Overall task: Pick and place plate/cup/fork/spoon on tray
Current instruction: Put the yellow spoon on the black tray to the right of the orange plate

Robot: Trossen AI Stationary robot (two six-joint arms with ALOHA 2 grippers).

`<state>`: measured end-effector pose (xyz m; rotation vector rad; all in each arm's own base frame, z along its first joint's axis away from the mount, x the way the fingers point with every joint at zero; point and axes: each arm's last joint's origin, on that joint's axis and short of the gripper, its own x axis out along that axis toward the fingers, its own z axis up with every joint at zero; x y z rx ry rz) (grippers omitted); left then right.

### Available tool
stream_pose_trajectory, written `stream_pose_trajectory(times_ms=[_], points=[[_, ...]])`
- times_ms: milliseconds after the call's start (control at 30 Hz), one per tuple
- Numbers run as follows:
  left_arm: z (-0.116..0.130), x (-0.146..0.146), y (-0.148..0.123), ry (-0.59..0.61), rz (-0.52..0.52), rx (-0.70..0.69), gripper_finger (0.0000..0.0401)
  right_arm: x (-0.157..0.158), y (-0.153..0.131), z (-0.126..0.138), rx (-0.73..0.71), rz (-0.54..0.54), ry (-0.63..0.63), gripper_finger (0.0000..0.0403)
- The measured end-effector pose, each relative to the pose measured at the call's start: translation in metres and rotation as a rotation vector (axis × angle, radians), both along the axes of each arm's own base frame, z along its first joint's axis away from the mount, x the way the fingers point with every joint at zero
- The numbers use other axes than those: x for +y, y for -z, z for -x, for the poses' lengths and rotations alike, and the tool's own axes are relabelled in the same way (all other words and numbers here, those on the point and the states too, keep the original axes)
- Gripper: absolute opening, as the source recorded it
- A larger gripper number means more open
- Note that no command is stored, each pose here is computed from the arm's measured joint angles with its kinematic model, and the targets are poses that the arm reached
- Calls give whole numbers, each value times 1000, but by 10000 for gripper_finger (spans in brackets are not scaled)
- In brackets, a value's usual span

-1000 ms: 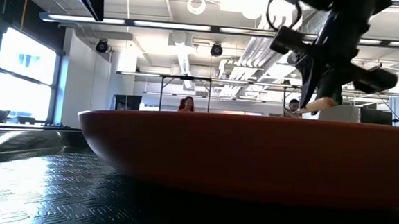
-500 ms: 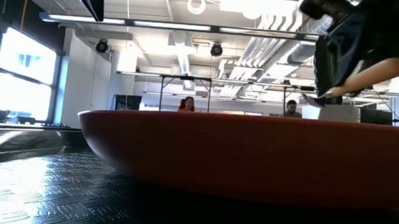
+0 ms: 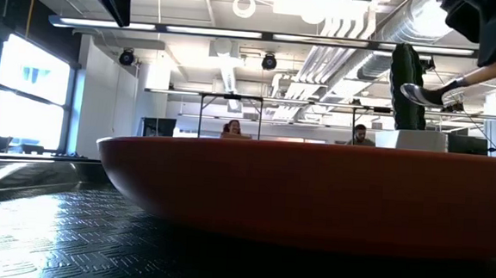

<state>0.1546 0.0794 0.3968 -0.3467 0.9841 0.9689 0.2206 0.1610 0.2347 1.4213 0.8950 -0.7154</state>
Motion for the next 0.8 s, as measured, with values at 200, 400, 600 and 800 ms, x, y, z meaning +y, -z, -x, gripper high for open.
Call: stream_pose_trajectory(times_ms=[200,400,600,800], points=[[0,0,0,-30,7,-20,70,11,16,-11,83,31,-19,28],[0,0,0,-30,8,-20,70,20,42,-17,206,21,-25,28],[0,0,0,-30,7,-20,70,23,58,-20,270,28,-28,28],[0,0,0,-31,7,-20,70,24,66,-22,289,47,-25,28]])
